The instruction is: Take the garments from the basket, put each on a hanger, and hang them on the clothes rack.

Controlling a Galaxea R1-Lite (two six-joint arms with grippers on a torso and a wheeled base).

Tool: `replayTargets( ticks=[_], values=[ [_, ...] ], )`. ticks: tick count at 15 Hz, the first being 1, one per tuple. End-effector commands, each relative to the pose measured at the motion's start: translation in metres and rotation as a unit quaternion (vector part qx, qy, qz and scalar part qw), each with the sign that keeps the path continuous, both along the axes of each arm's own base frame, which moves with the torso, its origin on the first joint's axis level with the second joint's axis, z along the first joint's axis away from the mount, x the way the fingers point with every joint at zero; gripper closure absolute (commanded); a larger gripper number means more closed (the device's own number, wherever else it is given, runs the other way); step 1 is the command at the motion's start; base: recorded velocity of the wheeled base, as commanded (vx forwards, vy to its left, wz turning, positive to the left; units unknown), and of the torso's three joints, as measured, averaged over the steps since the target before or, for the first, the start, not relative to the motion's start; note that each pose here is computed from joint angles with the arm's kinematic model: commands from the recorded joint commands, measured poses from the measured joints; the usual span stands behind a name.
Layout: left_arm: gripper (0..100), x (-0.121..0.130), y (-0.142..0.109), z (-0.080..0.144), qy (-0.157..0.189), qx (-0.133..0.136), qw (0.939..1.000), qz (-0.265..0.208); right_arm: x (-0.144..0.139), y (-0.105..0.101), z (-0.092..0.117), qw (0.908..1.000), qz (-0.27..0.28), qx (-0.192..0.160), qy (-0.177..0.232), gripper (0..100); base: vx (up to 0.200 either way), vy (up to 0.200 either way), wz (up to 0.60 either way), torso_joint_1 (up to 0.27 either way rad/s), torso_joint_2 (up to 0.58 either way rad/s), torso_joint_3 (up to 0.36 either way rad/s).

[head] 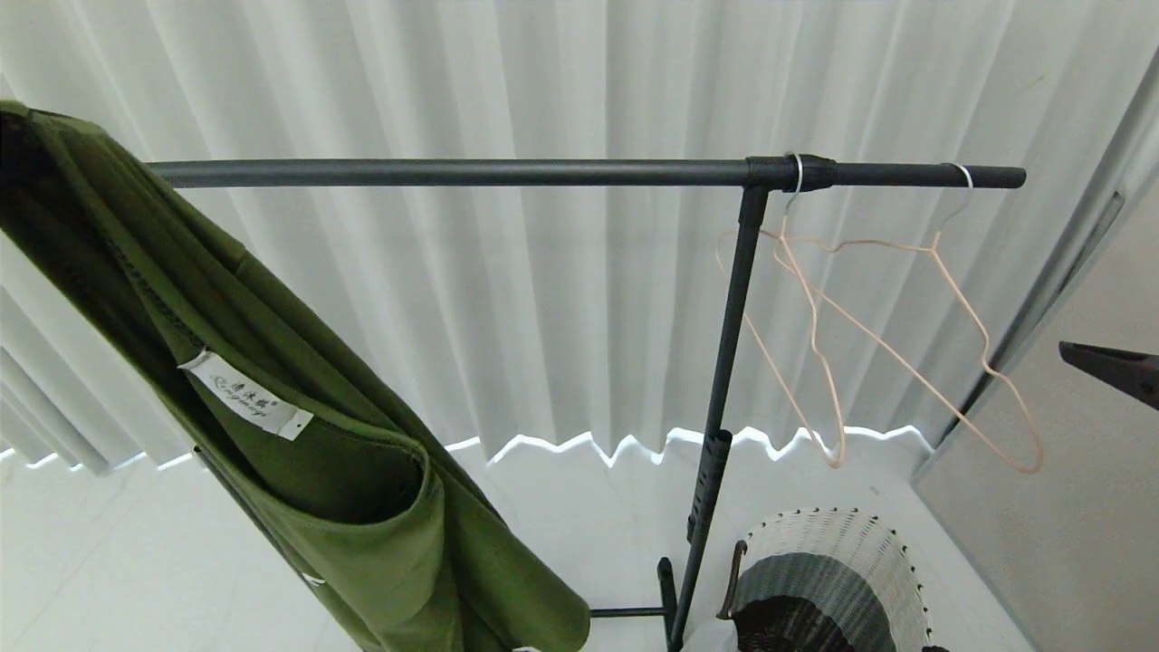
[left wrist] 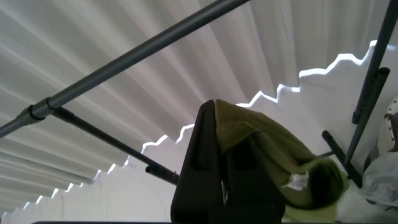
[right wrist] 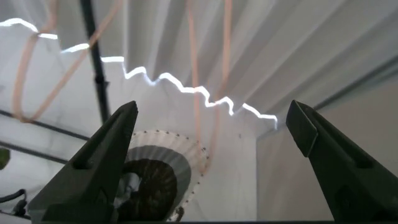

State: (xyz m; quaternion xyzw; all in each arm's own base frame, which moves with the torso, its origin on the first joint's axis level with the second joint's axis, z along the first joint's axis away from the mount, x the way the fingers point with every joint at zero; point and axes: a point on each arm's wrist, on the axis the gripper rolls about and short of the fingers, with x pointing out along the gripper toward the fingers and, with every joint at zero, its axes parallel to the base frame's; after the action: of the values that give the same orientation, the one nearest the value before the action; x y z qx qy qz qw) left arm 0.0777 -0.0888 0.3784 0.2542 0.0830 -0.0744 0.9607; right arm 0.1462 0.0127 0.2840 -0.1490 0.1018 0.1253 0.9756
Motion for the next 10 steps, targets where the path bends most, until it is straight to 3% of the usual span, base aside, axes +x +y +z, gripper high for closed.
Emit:
replayTargets(
  ticks=[1, 10],
  values=[
    [100, -0.004, 0.006, -0.005, 0.002, 0.003, 1.0000, 0.001, 0.026, -0.009, -0.005, 0.9991, -0.032, -0.002, 0.029, 0, 0.000, 0.000, 0.00, 0.000, 0.00, 0.000],
    [100, -0.002, 0.003, -0.016, 0.014, 0.022, 0.9997, 0.002, 0.121, -0.021, -0.043, 0.9899, -0.047, 0.000, 0.133, 0, 0.000, 0.000, 0.00, 0.000, 0.00, 0.000]
  ],
)
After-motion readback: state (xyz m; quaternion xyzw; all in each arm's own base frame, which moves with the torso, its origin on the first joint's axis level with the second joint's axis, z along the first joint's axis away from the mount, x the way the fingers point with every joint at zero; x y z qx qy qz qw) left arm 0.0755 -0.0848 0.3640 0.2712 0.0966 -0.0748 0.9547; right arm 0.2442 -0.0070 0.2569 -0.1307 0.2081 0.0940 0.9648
